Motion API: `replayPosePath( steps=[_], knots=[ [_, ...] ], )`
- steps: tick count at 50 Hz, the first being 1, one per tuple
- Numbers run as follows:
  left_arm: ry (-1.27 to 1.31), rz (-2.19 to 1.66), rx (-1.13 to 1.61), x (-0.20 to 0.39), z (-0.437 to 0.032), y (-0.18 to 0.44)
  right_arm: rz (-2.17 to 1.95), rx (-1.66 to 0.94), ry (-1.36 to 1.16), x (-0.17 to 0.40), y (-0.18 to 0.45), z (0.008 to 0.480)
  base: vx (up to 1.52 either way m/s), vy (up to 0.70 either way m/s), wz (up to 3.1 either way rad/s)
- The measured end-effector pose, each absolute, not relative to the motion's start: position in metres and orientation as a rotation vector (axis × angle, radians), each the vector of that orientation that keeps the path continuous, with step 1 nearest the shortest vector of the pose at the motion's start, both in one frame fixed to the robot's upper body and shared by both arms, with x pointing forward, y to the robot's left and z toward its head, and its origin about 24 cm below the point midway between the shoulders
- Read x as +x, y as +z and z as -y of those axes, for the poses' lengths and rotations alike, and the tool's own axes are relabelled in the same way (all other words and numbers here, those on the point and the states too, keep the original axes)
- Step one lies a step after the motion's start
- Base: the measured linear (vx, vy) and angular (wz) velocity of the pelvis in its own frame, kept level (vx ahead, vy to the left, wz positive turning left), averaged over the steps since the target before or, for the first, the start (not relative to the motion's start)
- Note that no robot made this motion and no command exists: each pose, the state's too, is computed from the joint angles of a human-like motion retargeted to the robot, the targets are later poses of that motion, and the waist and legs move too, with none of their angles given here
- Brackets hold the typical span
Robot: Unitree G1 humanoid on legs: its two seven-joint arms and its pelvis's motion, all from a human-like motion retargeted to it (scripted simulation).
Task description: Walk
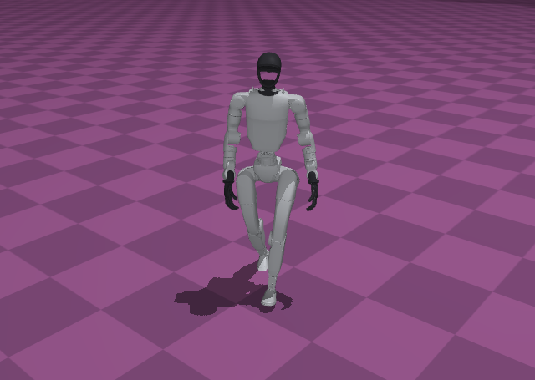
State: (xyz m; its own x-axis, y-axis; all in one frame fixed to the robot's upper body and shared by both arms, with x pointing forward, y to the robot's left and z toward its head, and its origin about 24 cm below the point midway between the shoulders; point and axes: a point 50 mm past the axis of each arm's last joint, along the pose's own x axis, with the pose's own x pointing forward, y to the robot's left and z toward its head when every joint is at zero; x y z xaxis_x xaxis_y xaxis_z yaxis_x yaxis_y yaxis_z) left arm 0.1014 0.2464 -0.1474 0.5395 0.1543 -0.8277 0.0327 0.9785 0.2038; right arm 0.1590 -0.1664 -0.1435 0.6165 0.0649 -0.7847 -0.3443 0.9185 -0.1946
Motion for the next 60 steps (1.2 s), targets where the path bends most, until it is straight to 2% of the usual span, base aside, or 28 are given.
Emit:
replayPosePath(
  steps=[12,18,27,34,39,44,52,60],
  knots=[
    [0.054,-1.07,0.213,0.071,-0.244,-0.153,-1.009,-0.309,0.137,0.124,-0.156,0.189,0.67,0.09,-0.09],
    [0.026,-1.035,0.277,0.09,-0.242,-0.15,-0.99,-0.349,0.066,0.125,-0.153,0.203,0.68,0.02,0.0],
    [-0.025,-0.966,0.338,0.11,-0.234,-0.146,-1.118,-0.35,0.012,0.089,-0.163,0.213,0.72,-0.1,0.15],
    [-0.022,-1.077,0.3,0.078,-0.228,-0.158,-1.181,-0.372,0.007,0.07,-0.167,0.217,0.79,-0.15,-0.1],
    [-0.051,-1.092,0.302,0.075,-0.223,-0.159,-1.096,-0.418,0.02,0.087,-0.161,0.217,0.74,-0.1,-0.25],
    [-0.022,-1.022,0.293,0.098,-0.226,-0.152,-0.943,-0.438,0.037,0.132,-0.147,0.211,0.75,-0.06,-0.29],
    [0.047,-1.039,0.237,0.091,-0.224,-0.155,-0.739,-0.424,0.147,0.183,-0.123,0.189,0.82,0.0,-0.16],
    [0.102,-1.146,0.172,0.056,-0.224,-0.164,-0.815,-0.387,0.209,0.164,-0.135,0.178,0.87,0.06,-0.05]
  ],
)
